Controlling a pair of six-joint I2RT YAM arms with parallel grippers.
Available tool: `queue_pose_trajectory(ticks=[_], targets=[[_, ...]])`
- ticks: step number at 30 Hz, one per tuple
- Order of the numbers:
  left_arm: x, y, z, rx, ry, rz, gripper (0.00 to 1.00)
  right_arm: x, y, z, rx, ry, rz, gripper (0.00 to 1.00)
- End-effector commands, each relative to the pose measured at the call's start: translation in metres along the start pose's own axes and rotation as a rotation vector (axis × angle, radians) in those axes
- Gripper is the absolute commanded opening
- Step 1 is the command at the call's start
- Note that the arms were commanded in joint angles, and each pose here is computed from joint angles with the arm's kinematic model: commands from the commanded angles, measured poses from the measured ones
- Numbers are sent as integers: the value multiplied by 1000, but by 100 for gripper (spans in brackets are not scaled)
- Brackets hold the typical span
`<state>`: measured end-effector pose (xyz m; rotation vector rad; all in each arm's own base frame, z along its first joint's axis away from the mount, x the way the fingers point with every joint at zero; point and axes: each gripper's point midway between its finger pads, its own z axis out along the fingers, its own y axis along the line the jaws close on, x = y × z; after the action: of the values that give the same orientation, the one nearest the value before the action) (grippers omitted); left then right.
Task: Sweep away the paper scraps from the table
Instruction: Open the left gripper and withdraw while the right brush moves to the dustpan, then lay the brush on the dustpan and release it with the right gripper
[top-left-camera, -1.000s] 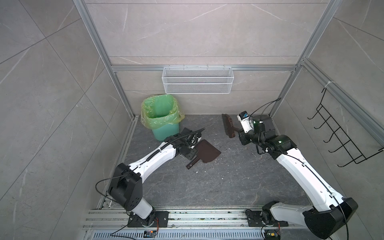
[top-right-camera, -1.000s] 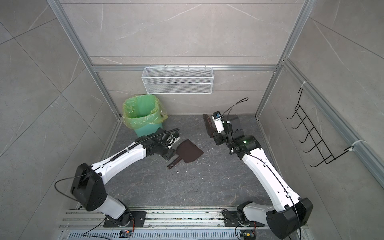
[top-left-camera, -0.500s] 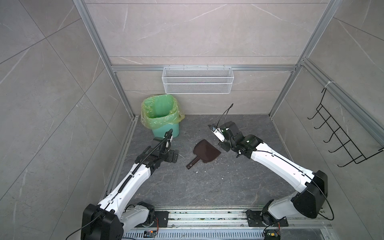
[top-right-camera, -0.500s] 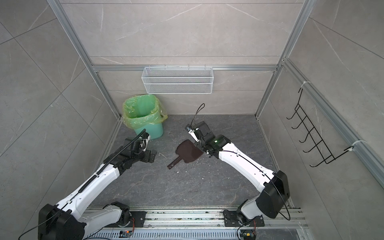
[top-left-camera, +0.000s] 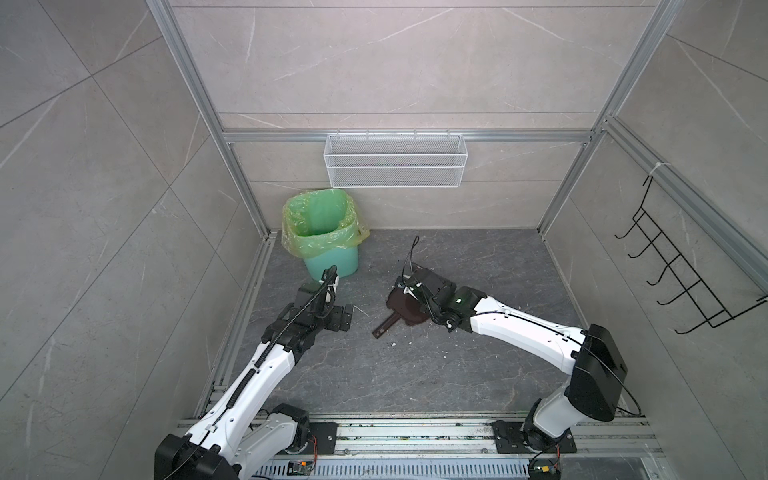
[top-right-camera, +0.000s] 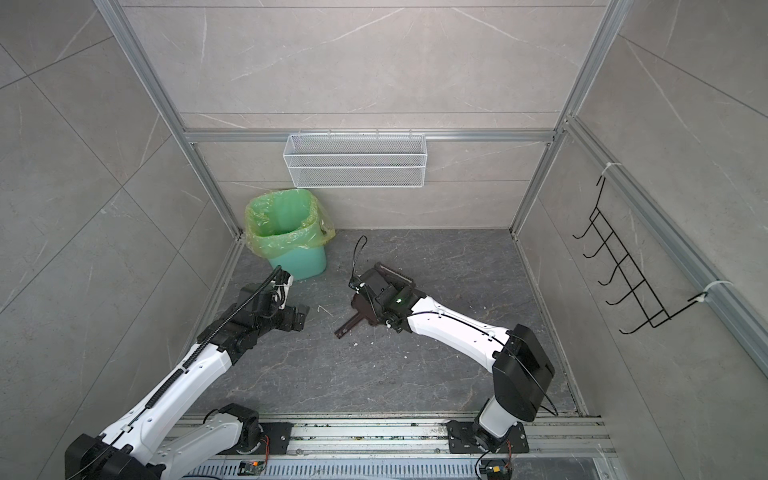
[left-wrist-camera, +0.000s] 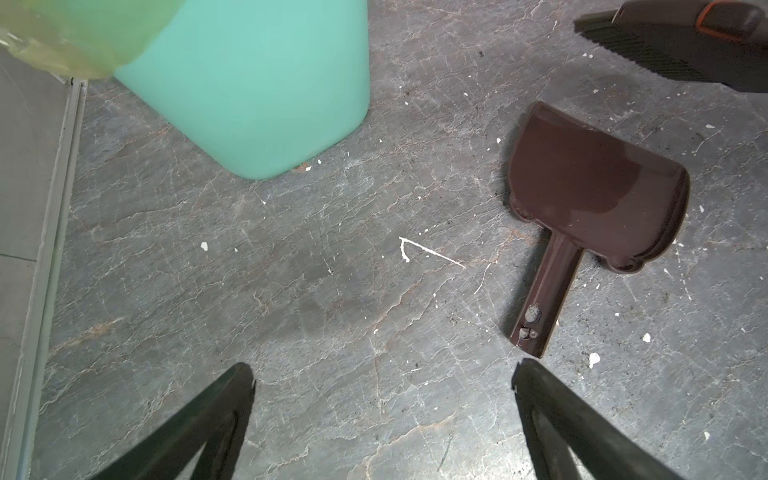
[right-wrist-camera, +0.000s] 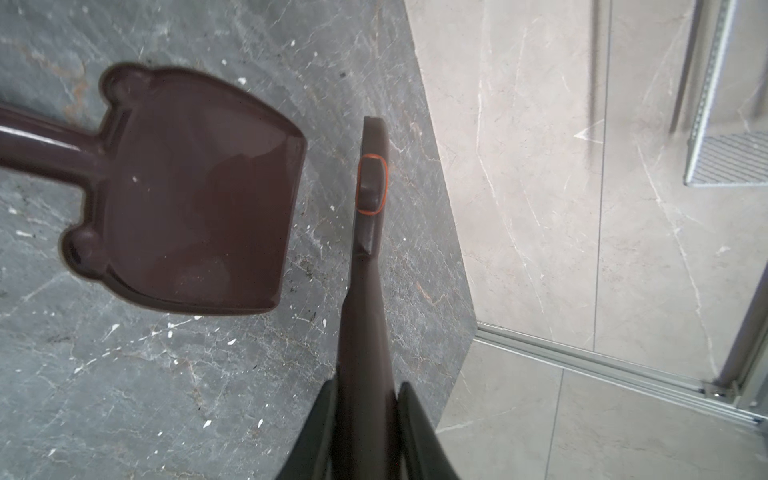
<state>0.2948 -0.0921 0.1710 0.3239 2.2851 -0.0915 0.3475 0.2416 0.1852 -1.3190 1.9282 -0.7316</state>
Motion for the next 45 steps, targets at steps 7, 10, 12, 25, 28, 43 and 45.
queue_pose_trajectory(ticks=[7,10,12,25,28,43,45], targets=[[-7,10,-19,-43,-70,-21,100,-13,29,5,25,2,-39,0],[-5,12,-23,-51,-74,-24,100,-17,44,3,-3,-5,-56,0],[-3,13,-25,-56,-75,-25,100,-17,52,3,-14,-4,-66,0],[4,14,-31,-57,-80,-27,100,-9,82,-3,-91,2,-44,34],[4,14,-31,-57,-79,-28,100,-9,90,-5,-128,1,-19,38],[6,17,-33,-73,-79,-27,100,0,136,-26,-390,28,144,48],[7,17,-30,-75,-75,-24,100,0,140,-28,-415,33,156,49]])
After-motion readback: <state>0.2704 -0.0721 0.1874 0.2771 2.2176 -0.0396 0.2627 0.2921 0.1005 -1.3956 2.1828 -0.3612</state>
